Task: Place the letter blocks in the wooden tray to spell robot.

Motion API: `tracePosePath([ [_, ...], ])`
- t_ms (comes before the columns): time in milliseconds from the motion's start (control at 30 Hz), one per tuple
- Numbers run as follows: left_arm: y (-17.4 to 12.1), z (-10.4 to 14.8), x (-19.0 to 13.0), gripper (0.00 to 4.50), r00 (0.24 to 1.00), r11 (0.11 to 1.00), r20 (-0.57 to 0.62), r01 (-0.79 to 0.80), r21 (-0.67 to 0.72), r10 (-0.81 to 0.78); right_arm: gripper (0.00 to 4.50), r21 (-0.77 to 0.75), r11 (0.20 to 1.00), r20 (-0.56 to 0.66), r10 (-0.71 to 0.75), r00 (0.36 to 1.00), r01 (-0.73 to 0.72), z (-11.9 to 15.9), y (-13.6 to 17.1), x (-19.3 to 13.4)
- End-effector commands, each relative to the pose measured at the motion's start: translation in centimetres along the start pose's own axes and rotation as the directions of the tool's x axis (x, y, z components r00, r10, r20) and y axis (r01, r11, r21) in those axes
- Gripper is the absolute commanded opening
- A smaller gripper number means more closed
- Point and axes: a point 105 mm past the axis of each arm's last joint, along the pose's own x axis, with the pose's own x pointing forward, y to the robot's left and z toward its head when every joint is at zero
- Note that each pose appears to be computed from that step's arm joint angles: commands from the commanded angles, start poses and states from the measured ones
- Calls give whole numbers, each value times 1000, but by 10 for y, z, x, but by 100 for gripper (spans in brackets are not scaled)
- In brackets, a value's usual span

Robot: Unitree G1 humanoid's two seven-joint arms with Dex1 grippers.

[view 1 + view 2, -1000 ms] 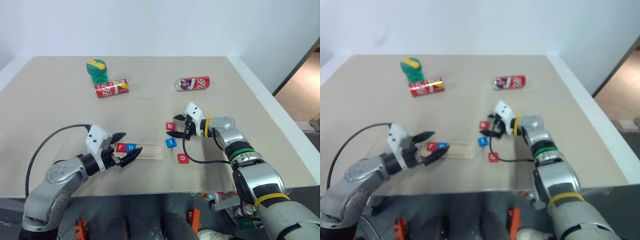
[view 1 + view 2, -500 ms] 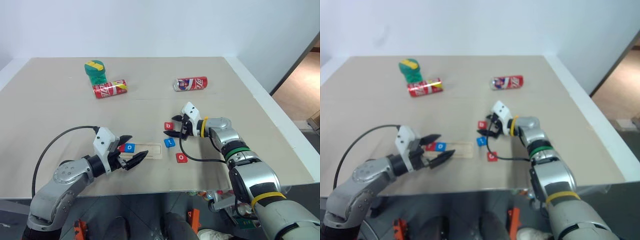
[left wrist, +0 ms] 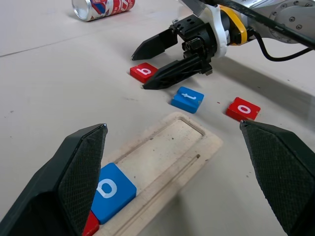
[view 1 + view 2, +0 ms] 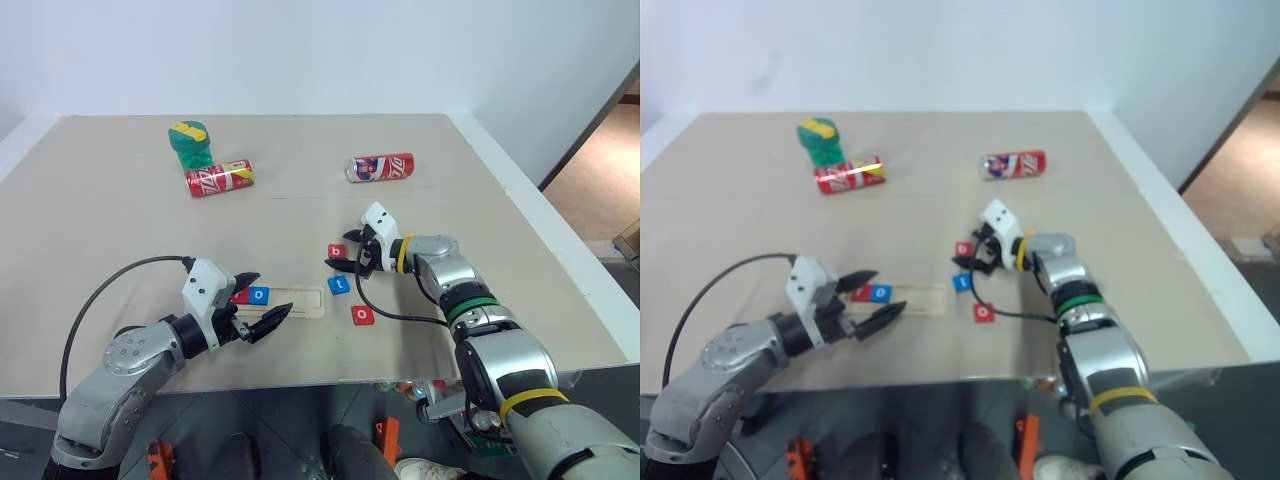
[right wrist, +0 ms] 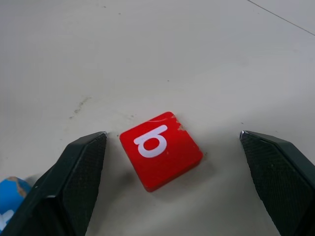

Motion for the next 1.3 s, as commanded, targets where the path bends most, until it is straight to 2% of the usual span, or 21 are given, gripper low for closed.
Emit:
tracePosePath([
  [33,0,10,-5,450,1000,998,29,-8,57,6,424,-91,996,92,-8,996,17,42,2,-11],
  [100,1,10,-7,450,1000,998,28,-15,61,13,424,-93,988,119,-112,987,123,55,-3,-14],
  [200,2,10,-8,450,999,998,34,-29,62,27,424,-20,953,159,-294,942,301,71,-3,-18],
  [267,1,10,-8,450,999,997,32,-33,63,31,424,39,897,155,-441,884,440,72,2,-19],
  [433,1,8,-8,450,998,997,30,-48,54,46,424,154,760,77,-646,759,631,61,23,-24],
  [633,1,7,-7,450,999,997,21,-51,50,50,424,202,713,14,-687,726,671,54,38,-22],
  [800,2,16,-3,450,997,997,70,-48,66,43,424,265,718,-69,-652,755,644,32,50,-12],
  [1200,-2,20,-3,450,996,995,92,-19,98,10,424,354,711,-132,-606,785,608,19,53,6],
  [1300,-3,19,-3,450,996,995,91,-20,98,11,343,351,707,-134,-610,781,613,20,50,9],
])
